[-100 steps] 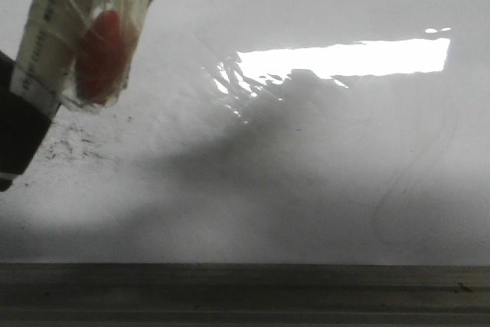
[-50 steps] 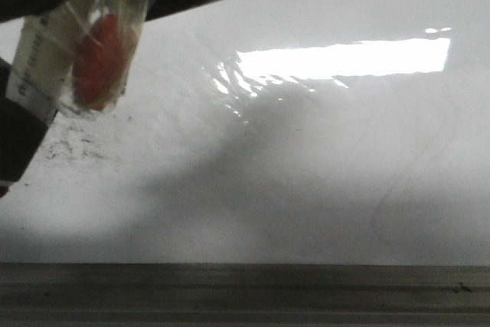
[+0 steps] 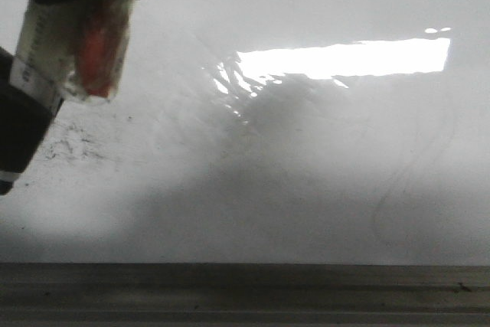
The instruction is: Write number 8 on whiteboard
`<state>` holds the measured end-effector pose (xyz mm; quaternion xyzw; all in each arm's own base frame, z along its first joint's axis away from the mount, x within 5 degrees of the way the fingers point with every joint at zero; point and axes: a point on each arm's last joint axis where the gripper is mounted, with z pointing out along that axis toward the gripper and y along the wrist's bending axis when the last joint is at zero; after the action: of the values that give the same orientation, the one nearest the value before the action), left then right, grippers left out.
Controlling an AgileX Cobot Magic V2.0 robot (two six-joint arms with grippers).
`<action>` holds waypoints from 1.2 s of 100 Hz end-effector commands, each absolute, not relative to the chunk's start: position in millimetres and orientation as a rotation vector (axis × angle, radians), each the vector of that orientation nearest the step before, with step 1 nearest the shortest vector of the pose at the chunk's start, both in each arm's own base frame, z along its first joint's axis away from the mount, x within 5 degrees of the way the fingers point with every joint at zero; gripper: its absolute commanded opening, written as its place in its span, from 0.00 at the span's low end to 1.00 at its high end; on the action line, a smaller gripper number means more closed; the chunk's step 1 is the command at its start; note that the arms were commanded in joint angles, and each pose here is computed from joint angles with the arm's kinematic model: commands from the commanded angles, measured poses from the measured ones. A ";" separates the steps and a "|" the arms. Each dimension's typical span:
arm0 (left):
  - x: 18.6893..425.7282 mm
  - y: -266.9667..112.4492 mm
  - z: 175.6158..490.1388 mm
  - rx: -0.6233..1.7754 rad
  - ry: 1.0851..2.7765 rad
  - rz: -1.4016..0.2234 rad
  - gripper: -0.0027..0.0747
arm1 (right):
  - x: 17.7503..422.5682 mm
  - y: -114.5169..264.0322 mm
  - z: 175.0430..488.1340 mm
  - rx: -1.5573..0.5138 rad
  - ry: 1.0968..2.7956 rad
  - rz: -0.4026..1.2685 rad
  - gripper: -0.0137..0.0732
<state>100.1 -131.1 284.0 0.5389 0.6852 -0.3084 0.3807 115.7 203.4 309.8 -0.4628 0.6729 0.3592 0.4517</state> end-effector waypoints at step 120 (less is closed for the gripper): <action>93.3 -108.6 323.0 0.942 1.616 -0.717 0.49 | 84.8 121.0 335.1 -0.945 1.372 0.570 0.09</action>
<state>87.1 -110.2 312.9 0.4540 0.6729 -0.2906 0.5067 87.7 129.9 321.9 -0.4182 0.6262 0.2698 0.6001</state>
